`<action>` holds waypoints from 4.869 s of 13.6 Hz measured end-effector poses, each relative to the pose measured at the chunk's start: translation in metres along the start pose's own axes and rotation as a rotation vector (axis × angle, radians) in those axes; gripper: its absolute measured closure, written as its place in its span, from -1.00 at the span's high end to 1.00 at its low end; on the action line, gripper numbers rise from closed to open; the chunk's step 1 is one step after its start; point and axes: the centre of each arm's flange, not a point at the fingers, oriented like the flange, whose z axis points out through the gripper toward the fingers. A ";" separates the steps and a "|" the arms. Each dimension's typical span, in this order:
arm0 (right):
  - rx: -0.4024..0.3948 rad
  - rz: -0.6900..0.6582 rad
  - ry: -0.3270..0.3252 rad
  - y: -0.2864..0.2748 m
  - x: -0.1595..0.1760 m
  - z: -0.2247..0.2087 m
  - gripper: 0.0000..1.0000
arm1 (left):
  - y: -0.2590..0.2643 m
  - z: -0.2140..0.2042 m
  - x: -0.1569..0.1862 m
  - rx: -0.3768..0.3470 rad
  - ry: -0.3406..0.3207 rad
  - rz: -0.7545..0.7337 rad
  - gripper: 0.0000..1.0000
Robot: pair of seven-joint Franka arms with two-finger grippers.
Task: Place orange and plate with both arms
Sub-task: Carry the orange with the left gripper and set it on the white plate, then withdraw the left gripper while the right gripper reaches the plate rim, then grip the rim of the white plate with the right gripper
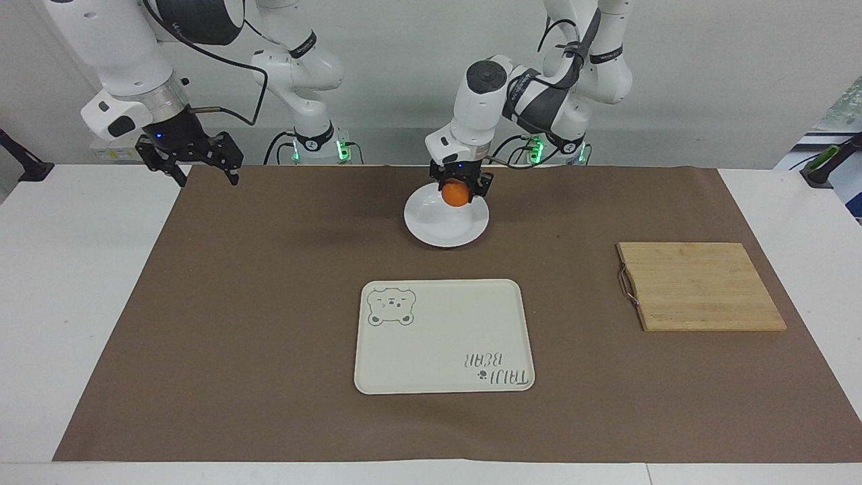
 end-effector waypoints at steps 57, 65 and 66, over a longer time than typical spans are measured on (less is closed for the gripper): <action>0.690 0.126 -0.156 -0.261 -0.146 0.361 0.50 | -0.374 -0.229 -0.002 0.148 0.109 -0.466 1.00; 0.666 0.133 -0.146 -0.278 -0.155 0.374 -0.83 | -0.356 -0.263 -0.003 0.155 0.102 -0.338 1.00; 0.672 0.135 -0.150 -0.277 -0.155 0.373 -0.83 | -0.348 -0.264 -0.001 0.155 0.102 -0.324 1.00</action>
